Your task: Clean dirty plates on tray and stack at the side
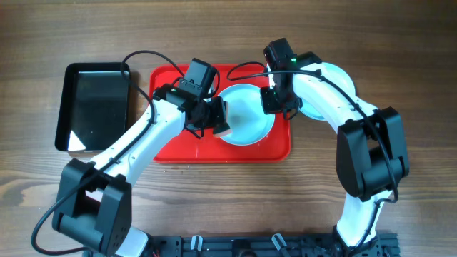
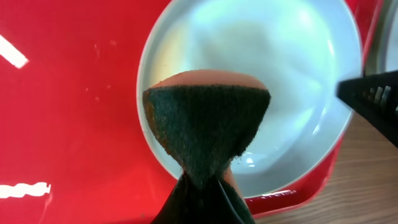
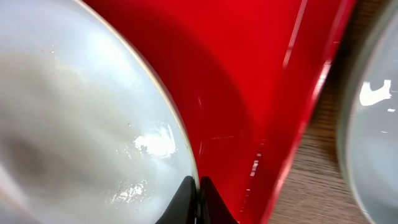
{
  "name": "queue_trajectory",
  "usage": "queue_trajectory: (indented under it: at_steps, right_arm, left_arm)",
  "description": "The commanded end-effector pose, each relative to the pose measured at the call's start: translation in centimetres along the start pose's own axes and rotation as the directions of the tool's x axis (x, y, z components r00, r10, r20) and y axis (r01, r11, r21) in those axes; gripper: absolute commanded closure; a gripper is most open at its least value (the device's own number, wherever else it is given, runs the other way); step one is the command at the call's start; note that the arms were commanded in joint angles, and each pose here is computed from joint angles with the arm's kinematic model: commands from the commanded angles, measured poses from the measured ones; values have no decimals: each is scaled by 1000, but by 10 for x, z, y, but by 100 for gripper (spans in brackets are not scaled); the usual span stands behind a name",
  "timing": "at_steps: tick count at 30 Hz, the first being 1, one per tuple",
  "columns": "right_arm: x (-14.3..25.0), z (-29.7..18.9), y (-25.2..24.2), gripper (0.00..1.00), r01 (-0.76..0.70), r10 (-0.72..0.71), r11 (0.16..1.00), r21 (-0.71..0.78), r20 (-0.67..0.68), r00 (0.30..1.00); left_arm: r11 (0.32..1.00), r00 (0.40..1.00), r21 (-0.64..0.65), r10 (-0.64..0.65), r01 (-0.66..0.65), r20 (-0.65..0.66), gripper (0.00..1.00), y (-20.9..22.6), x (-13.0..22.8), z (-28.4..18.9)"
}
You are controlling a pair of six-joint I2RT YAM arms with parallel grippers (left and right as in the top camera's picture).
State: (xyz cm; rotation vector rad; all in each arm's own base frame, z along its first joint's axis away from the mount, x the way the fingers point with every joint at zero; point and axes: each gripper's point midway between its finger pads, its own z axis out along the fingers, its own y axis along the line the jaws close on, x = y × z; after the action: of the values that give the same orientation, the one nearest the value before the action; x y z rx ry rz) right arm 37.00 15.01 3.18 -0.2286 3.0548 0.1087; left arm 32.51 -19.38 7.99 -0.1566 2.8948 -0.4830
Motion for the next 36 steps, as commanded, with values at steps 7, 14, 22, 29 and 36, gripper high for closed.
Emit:
queue_trajectory:
  at_steps: [7,14,22,29,36]
  right_arm:
    - [-54,-167,-47,96,38,-185,909,415,321,929]
    - [-49,-243,-16,96,116,-535,539,834,233,812]
    - [-52,-276,21,96,178,-692,284,942,73,718]
    - [-54,-235,52,96,322,-738,468,823,163,654]
    - [-49,-212,65,96,426,-755,530,733,180,630]
  left_arm:
    - [939,954,-172,-293,299,56,96,86,-22,-15]
    - [933,953,-198,-291,301,79,95,91,-24,-16]
    - [922,945,-208,-314,327,95,96,102,-29,-19]
    - [922,945,-209,-314,327,92,96,102,-28,-19]
    - [921,945,-212,-316,327,86,96,102,-26,-19]
